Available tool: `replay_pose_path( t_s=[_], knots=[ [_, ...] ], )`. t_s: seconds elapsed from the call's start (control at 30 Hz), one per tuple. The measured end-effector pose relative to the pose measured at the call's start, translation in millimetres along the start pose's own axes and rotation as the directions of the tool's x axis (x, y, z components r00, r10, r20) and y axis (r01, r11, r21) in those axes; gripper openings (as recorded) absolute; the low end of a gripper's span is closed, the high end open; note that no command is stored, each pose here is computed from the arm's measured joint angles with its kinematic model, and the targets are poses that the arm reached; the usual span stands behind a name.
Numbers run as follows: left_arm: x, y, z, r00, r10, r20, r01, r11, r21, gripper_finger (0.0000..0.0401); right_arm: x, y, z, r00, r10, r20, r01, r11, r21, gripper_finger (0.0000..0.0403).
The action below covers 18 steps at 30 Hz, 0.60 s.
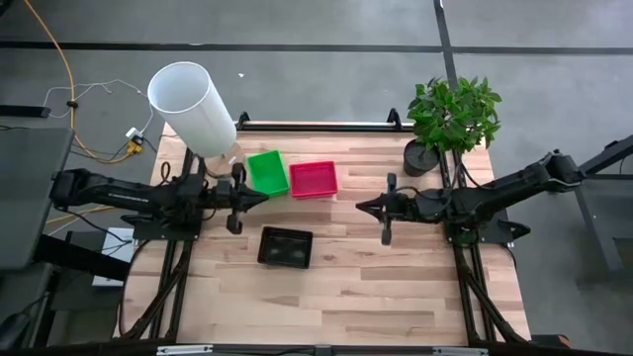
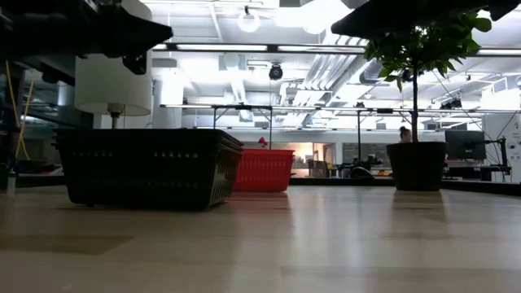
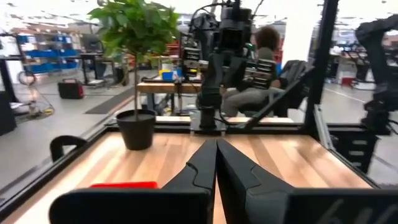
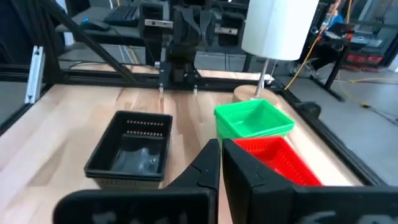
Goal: Stack baskets by color
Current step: Return to Home Position
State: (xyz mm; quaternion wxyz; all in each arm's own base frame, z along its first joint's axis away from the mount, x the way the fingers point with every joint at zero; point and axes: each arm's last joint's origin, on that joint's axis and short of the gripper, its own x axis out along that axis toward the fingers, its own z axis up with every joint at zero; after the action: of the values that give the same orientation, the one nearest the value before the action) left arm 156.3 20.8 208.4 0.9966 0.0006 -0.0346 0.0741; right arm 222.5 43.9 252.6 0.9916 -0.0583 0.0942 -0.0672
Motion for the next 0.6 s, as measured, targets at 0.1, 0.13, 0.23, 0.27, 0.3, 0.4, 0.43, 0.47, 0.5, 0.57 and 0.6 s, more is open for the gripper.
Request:
replay_pose_path(
  t_s=[0.1,0.13,0.23,0.27,0.3,0.4,0.43,0.47,0.5,0.57,0.6],
  knots=[
    [-6,-5,2,0.999,-0.032,-0.008,0.032,0.999,0.003,0.0000,0,1,-2,1.000,0.020,-0.018,-0.019,0.998,0.061,0.0001],
    [-8,-7,2,0.999,-0.044,-0.018,0.044,0.999,0.003,0.0000,0,1,-3,0.999,0.022,-0.025,-0.020,0.997,0.079,0.0001],
    [-16,-12,2,0.996,-0.083,-0.043,0.083,0.997,0.001,0.0000,0,1,-3,0.999,0.026,-0.034,-0.023,0.994,0.105,0.0001],
    [-18,-13,2,0.994,-0.093,-0.054,0.093,0.996,0.000,0.0000,0,1,-4,0.999,0.027,-0.038,-0.022,0.993,0.114,0.0000],
    [-21,-14,1,0.992,-0.103,-0.067,0.103,0.995,-0.001,0.0000,0,1,-4,0.999,0.030,-0.039,-0.025,0.992,0.120,0.0001],
    [-32,-16,1,0.990,-0.129,-0.063,0.128,0.992,-0.017,0.0000,0,1,-4,0.998,0.044,-0.039,-0.038,0.988,0.149,0.0000],
    [-35,-16,-2,0.989,-0.136,-0.059,0.135,0.991,-0.020,0.0000,0,1,-4,0.998,0.046,-0.039,-0.039,0.987,0.158,0.0000],
    [-39,-17,-4,0.989,-0.140,-0.050,0.139,0.990,-0.022,0.0000,0,2,-4,0.998,0.047,-0.038,-0.040,0.985,0.168,0.0000],
    [-42,-17,-8,0.990,-0.139,-0.036,0.138,0.990,-0.023,0.0000,0,2,-4,0.998,0.047,-0.038,-0.040,0.984,0.175,0.0000],
    [-48,-16,-17,0.992,-0.126,-0.014,0.126,0.992,-0.033,0.0000,0,2,-4,0.998,0.048,-0.038,-0.040,0.982,0.182,0.0000],
    [-51,-15,-21,0.993,-0.121,0.002,0.121,0.992,-0.041,0.0000,0,2,-4,0.998,0.048,-0.038,-0.040,0.982,0.183,0.0000]
  ],
)
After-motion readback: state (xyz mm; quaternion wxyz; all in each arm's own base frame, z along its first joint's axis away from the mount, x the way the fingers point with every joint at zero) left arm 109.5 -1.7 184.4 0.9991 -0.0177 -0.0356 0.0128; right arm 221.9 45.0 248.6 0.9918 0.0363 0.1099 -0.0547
